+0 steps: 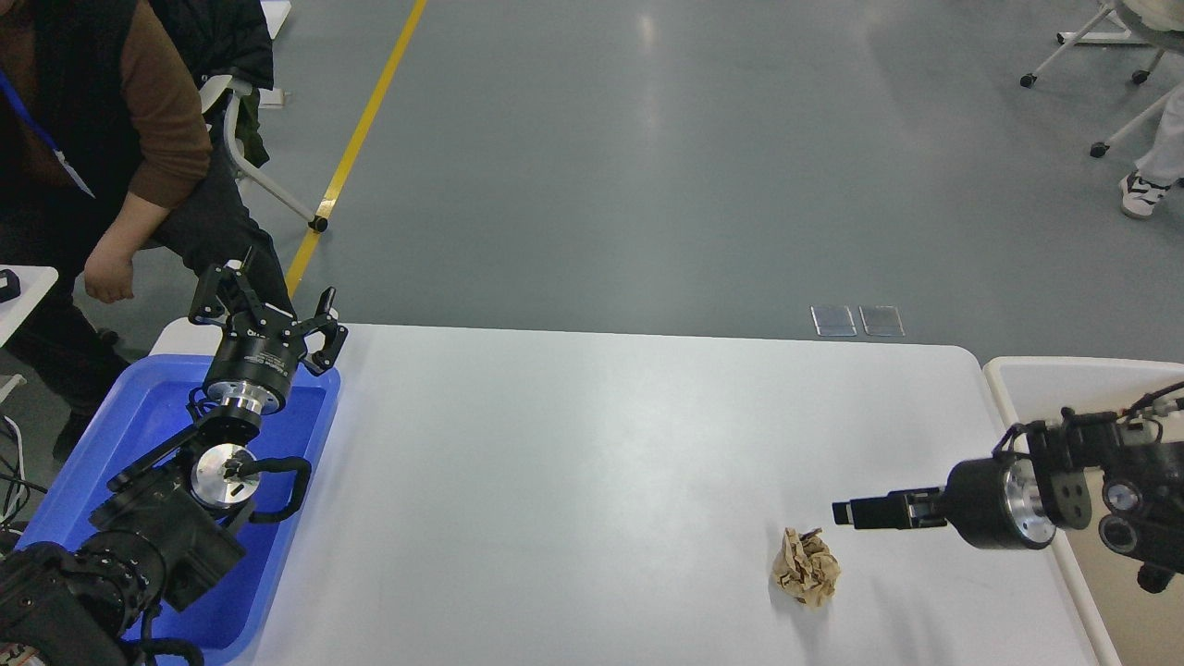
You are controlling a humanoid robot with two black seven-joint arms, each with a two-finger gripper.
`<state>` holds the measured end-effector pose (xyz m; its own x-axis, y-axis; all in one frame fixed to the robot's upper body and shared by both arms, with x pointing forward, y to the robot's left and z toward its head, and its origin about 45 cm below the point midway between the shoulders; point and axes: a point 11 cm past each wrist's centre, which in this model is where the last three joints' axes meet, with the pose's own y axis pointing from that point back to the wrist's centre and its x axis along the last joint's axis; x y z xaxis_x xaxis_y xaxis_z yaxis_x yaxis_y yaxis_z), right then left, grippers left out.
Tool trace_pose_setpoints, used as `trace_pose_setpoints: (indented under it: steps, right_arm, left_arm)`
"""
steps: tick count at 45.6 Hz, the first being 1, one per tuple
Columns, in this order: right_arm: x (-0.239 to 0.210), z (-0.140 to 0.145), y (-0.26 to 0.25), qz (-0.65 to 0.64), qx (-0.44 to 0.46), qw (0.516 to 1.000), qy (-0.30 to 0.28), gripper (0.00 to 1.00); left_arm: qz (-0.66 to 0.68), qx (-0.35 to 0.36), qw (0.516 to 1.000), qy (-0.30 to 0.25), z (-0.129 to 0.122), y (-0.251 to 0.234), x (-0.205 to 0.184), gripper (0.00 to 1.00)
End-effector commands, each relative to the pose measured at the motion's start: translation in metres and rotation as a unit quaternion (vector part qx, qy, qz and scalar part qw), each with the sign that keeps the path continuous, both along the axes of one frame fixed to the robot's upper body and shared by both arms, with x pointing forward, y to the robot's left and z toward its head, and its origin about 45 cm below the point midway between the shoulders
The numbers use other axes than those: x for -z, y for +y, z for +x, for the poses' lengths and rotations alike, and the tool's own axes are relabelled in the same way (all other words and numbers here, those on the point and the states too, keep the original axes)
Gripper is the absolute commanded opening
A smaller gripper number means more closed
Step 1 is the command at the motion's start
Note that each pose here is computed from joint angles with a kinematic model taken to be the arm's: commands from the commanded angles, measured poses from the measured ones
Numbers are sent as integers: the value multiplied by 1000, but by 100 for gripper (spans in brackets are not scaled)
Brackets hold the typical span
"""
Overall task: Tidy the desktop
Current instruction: 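Reach the right gripper down toward the crumpled tan paper ball, then close the right gripper on the crumpled paper ball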
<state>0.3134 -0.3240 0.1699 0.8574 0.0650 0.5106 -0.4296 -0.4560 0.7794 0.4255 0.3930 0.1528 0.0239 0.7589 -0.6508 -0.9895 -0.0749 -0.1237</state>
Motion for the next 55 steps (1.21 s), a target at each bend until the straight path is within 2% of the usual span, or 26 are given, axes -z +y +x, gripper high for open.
trace_pose_setpoints:
  steps: [1,22,33,55]
  right_arm:
    - [37,-29,15,0,-28,999,44,100]
    - [53,-10,26,-8,-28,999,31,100]
    - [60,-9,43,1,-40,999,35,100]
    - [87,-10,34,-19,-19,999,44,100]
  left_arm:
    - [0,0,1000,0,0,0,0,100]
    - [0,0,1000,0,0,0,0,100]
    - [0,0,1000,0,0,0,0,100]
    - [0,0,1000,0,0,0,0,100]
